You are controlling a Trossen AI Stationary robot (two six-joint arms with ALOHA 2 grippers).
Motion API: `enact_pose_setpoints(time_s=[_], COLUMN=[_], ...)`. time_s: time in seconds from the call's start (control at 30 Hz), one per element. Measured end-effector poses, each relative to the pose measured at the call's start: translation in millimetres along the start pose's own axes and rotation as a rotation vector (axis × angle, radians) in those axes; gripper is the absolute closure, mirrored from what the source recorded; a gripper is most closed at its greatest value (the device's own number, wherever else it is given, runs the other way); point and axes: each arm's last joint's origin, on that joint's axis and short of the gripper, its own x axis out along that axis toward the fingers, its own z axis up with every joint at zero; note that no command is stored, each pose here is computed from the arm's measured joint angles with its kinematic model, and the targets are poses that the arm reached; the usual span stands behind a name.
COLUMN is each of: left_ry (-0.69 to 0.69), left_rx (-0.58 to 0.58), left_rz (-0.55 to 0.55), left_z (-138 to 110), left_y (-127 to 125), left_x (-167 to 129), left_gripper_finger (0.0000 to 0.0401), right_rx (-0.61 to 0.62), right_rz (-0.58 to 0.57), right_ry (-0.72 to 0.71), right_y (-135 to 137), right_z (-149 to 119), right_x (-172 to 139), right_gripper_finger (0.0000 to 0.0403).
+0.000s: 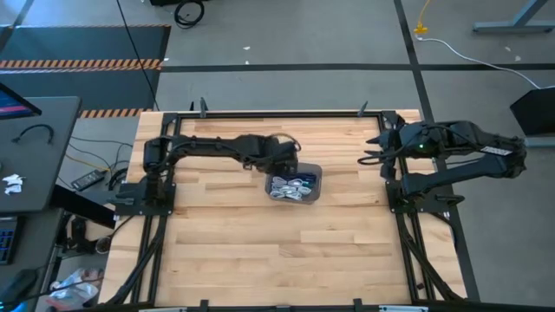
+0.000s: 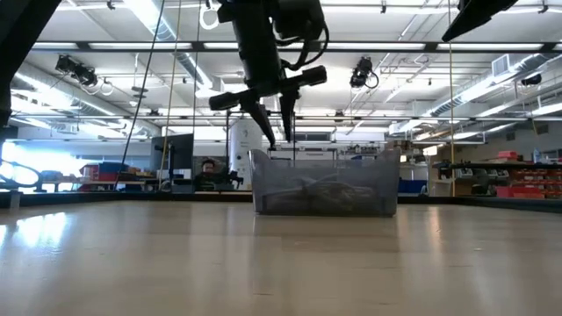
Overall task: Pick and place USB-C Cables
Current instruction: Move the gray bin to the center of the table
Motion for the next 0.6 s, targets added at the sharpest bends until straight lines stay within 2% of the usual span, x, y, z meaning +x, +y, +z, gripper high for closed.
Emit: enact_pose_setpoints(time_s=[0.1,0.2,0.3,0.43,0.6], left_ry=[-0.067,-0.113,-0.144,-0.162,-0.119], left_rx=[0.042,0.092,0.152,0.227,0.316], left_rz=[-0.026,-0.050,-0.071,-0.063,-0.046], left_z=[18.6,36.8,51.7,69.9,85.1], left_y=[3.8,9.7,17.2,30.5,44.8], left_x=[-9.2,-20.5,-36.3,-50.0,-52.4], left_gripper_finger=[0.0304,0.0327,0.0353,0.0391,0.0396], right_rx=[0.045,0.109,0.216,0.265,0.335], right_rz=[-0.011,0.031,0.070,0.122,0.148], right_ry=[0.034,0.043,-0.006,-0.093,-0.135], right_y=[1.8,7.7,16.0,28.5,34.4], right_z=[-5.2,-9.4,-8.0,-4.8,-6.3], right_x=[9.6,24.8,46.5,85.8,147.8], right_gripper_finger=[0.0316,0.0387,0.0392,0.0399,0.0400])
